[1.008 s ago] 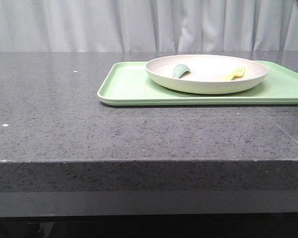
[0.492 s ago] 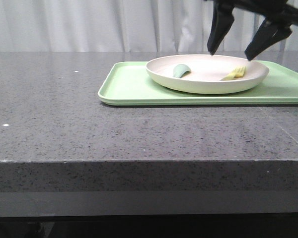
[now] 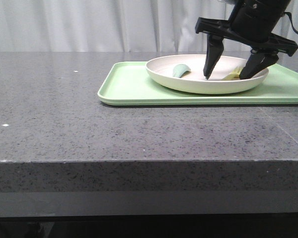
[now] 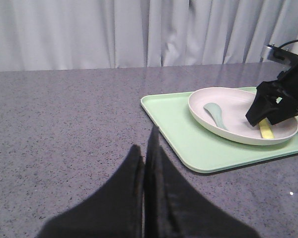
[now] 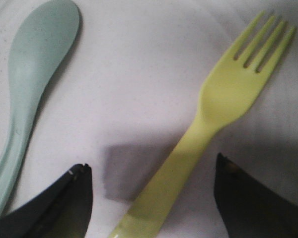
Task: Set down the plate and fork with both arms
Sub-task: 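Lower the right gripper onto the yellow fork on the plate, then grasp the yellow fork and lift it with the right gripper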
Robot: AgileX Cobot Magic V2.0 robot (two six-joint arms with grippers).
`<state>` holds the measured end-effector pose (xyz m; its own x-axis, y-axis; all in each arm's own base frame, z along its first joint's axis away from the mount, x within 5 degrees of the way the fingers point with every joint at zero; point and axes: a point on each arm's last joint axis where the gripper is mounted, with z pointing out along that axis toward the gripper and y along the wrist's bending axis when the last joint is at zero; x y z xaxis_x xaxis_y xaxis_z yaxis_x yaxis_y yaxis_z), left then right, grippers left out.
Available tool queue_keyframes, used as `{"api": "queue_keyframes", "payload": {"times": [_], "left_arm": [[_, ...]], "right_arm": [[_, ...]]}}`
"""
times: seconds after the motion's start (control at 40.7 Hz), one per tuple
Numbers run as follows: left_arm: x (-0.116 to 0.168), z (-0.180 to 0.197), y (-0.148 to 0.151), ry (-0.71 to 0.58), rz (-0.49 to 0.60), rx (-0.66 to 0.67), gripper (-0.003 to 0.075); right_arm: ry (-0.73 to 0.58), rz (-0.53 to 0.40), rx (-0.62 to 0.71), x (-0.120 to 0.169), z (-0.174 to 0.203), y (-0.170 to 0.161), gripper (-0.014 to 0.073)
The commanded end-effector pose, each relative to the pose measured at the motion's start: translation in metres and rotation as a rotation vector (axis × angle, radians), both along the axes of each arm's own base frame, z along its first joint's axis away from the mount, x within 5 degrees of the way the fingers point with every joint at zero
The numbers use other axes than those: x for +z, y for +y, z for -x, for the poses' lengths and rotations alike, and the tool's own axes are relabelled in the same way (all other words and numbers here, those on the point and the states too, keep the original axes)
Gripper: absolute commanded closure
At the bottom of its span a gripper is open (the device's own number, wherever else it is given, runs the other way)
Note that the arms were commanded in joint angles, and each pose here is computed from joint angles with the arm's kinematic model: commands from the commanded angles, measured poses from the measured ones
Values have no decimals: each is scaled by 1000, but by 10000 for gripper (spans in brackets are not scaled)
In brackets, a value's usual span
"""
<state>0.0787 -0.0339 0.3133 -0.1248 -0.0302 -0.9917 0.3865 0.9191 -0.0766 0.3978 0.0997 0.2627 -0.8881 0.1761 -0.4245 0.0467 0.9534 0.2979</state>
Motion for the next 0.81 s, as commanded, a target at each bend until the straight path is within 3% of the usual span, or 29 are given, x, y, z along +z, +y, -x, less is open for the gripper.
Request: {"api": "queue_keyframes", "payload": {"times": [0.0, 0.123, 0.369, 0.442, 0.541, 0.787], "left_arm": [[17, 0, 1, -101, 48, 7, 738], [17, 0, 1, -101, 48, 7, 738], [17, 0, 1, -101, 48, 7, 738], [17, 0, 1, -101, 48, 7, 738], [17, 0, 1, -101, 48, 7, 738], [17, 0, 1, -101, 48, 7, 738]], "right_arm": [[-112, -26, -13, 27, -1, -1, 57], [-107, -26, -12, 27, -1, -1, 102], [-109, -26, -12, 29, 0, -1, 484], [-119, -28, -12, 31, 0, -1, 557], [-148, -34, -14, 40, 3, -2, 601], [-281, -15, -31, 80, 18, -17, 603]]}}
